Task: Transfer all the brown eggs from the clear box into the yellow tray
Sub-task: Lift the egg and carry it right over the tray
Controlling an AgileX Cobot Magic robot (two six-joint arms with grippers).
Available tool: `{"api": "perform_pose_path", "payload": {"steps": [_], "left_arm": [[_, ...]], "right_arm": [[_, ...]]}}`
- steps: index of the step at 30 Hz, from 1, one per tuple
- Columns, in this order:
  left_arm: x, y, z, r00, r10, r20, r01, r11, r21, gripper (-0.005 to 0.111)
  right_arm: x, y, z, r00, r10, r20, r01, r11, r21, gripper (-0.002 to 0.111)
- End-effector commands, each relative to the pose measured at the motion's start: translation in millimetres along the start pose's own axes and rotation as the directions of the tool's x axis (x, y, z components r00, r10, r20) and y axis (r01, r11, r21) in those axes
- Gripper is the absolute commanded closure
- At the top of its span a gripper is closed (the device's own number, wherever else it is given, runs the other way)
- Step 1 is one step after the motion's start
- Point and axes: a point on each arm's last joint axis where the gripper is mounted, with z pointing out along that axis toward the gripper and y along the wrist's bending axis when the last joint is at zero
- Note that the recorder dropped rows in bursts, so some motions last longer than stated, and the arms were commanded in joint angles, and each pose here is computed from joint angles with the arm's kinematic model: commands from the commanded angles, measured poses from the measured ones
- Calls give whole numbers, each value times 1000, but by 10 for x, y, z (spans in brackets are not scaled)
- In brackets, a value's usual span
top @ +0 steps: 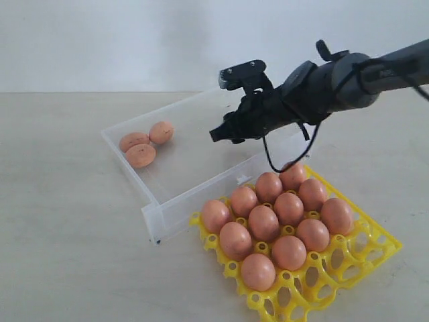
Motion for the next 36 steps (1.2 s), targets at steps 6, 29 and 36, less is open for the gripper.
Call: {"api": "perform_pose_path", "payload": {"steps": [6,29,36], "left_arm": [[3,1,0,1000,-4,5,4,1000,-2,103],[3,1,0,1000,-4,5,4,1000,-2,103],[3,1,0,1000,-4,5,4,1000,-2,103]], "right_arm": [[-307,-56,-669,986,-95,139,75,987,145,109],[-397,-493,-1665,554,512,657,-626,776,-76,109],[470,-113,-2172,522,567,638,-322,823,-468,109]]}}
